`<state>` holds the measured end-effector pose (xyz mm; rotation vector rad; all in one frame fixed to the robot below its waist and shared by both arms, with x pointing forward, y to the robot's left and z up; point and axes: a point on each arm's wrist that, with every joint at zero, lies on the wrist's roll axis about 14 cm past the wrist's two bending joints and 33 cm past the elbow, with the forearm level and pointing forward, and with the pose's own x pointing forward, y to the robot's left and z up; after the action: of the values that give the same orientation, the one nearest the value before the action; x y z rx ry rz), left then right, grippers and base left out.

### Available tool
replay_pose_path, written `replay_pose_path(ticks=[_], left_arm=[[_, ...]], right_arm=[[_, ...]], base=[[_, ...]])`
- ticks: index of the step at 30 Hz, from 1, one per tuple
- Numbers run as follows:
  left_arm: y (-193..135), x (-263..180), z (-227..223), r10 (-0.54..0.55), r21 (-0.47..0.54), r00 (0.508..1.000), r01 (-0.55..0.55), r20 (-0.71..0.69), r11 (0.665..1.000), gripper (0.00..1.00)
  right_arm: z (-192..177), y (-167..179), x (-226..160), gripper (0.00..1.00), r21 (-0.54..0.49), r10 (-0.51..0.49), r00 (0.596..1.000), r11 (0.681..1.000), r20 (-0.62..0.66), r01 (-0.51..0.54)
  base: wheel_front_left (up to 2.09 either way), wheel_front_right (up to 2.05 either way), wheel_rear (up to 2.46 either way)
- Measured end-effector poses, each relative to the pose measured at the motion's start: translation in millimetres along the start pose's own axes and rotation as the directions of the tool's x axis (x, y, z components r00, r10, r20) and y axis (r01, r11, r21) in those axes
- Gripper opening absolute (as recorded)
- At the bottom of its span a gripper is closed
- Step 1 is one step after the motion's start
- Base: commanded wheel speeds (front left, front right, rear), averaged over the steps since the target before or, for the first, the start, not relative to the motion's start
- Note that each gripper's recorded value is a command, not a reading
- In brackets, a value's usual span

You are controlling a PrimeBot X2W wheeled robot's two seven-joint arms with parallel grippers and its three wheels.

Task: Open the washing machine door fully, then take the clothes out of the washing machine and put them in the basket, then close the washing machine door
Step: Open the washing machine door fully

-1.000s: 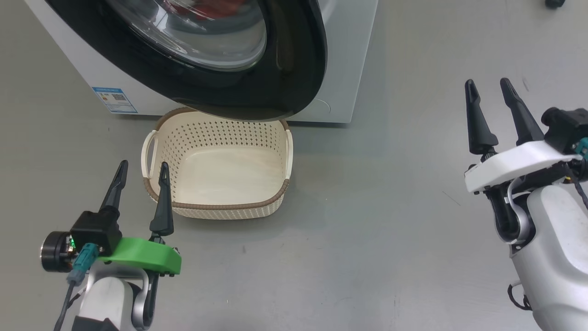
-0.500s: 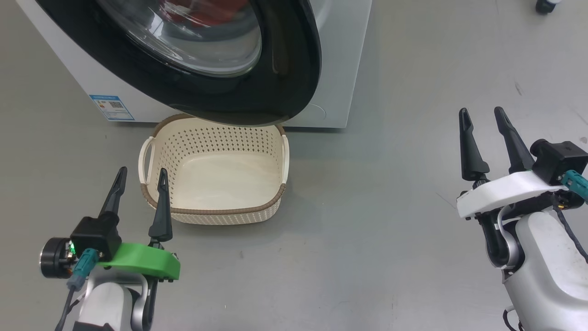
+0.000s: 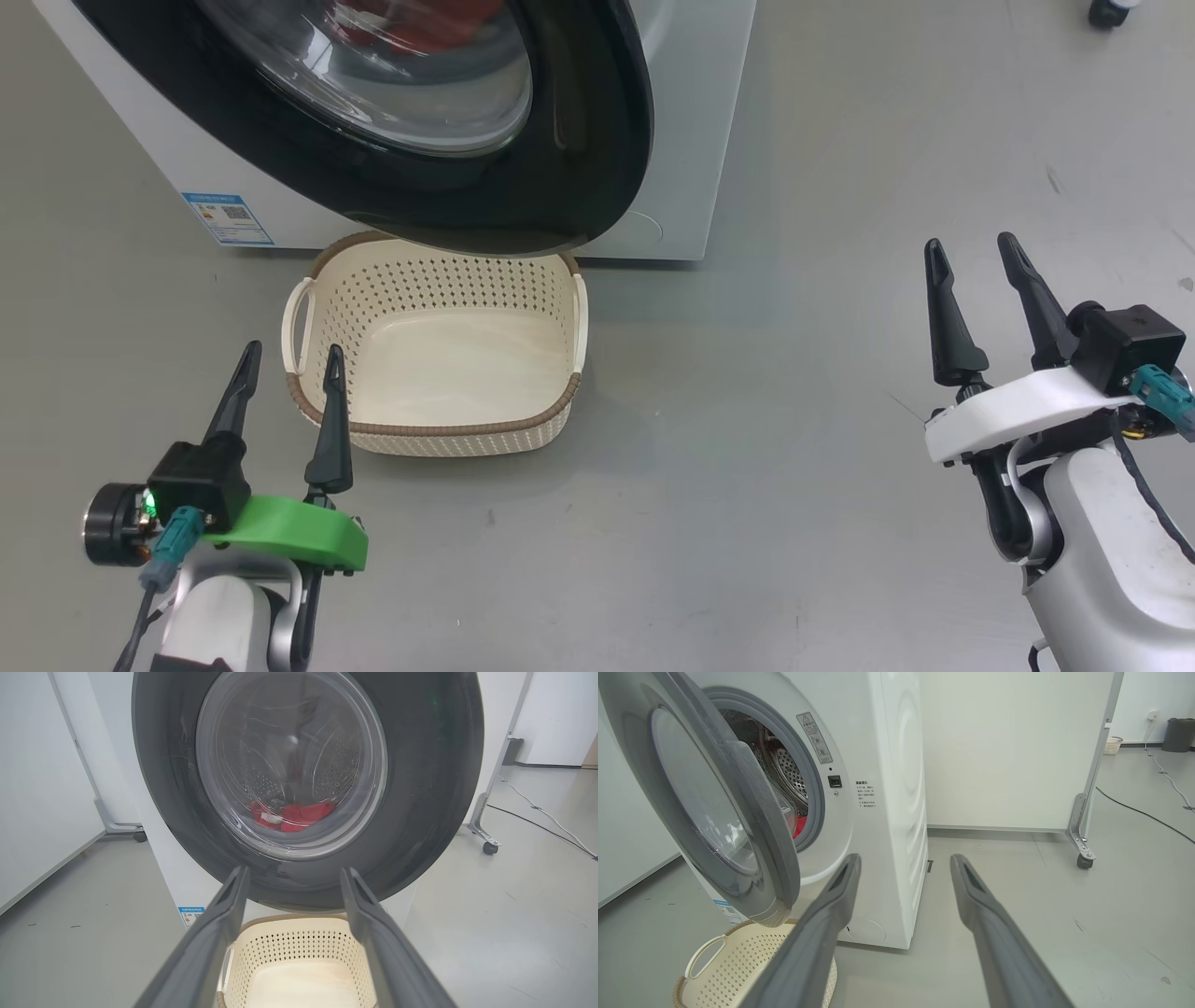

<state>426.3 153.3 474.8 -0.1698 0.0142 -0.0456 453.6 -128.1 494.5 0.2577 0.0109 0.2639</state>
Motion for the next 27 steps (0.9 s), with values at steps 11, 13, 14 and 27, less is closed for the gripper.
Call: replay_pose_path(ticks=[11,13,14,27], left_arm=[[3.5,0.4,1.0,0.011,0.000,1.000,-0.011,0.003,1.000,1.00],[3.7,0.6,1.1,0.011,0.000,1.000,-0.011,0.004,1.000,1.00],[3.7,0.7,1.1,0.011,0.000,1.000,-0.011,0.004,1.000,1.00],[5.2,0.6,1.0,0.015,0.000,1.000,-0.015,0.004,1.000,1.00]], right_arm=[[1.7,0.8,-1.3,1.00,-0.012,-0.001,1.000,1.000,0.010,0.002],[0.9,0.8,-2.2,1.00,-0.011,-0.002,1.000,1.000,0.009,0.002],[0.1,0.6,-2.9,1.00,-0.011,-0.003,1.000,1.000,0.006,0.003],[-0.7,2.8,-3.3,1.00,-0.003,-0.006,1.000,1.000,0.009,0.006]], base=[[0.00,0.00,0.00],[0.00,0.00,0.00],[0.00,0.00,0.00],[0.00,0.00,0.00]])
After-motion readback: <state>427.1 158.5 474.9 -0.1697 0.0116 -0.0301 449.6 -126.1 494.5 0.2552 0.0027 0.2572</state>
